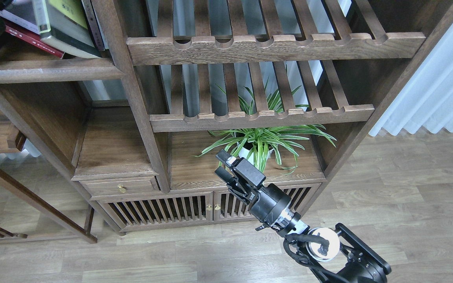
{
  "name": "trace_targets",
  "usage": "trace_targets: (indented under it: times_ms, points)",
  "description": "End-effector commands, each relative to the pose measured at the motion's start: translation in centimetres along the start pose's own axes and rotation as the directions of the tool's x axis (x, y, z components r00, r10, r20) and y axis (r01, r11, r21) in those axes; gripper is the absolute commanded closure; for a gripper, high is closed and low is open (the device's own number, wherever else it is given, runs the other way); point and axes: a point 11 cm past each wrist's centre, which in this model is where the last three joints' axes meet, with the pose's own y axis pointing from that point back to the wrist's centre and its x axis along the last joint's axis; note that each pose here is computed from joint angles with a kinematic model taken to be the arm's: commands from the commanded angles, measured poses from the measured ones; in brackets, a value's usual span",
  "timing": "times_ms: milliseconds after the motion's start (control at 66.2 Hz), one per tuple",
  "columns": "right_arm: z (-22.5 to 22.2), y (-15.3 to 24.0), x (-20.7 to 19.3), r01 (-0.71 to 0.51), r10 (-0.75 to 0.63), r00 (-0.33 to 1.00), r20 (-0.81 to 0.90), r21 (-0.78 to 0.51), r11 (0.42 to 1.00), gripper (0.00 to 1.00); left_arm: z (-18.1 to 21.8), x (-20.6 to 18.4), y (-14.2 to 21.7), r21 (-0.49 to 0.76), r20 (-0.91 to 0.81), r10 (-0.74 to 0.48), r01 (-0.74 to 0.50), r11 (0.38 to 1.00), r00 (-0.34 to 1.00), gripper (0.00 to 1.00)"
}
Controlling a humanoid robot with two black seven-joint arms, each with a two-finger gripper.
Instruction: Organize books on shelf
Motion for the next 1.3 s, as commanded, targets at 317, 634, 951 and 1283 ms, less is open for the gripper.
trace_targets:
  times_ms: [317,634,951,1283]
  points:
    - [0.1,0.0,0.0,-0.001,0.001,1.0,0.001,-0.001,1.0,0.02,1.4,0.3,-0.2,-0.035,-0.004,0.016,-0.016,0.999,1.0,0.53]
    - [0.1,0.0,0.0,0.002,-0.002,1.0,0.0,-0.002,1.0,0.02,2.8,0.1,0.2,-0.095,-0.021,0.003,-0.005,0.996,1.0,0.24]
    - [0.1,0.0,0.0,0.002,-0.002,1.0,0.0,-0.002,1.0,0.02,3.7,-2.0,-0.3,-0.152,-0.03,-0.073,0.068,0.986,0.997,0.17]
    - [0.1,0.0,0.0,0.002,-0.002,1.0,0.0,-0.002,1.0,0.02,-0.7,-4.2,1.4,-0.161,-0.149,-0.211,0.186,0.969,0.966,0.06]
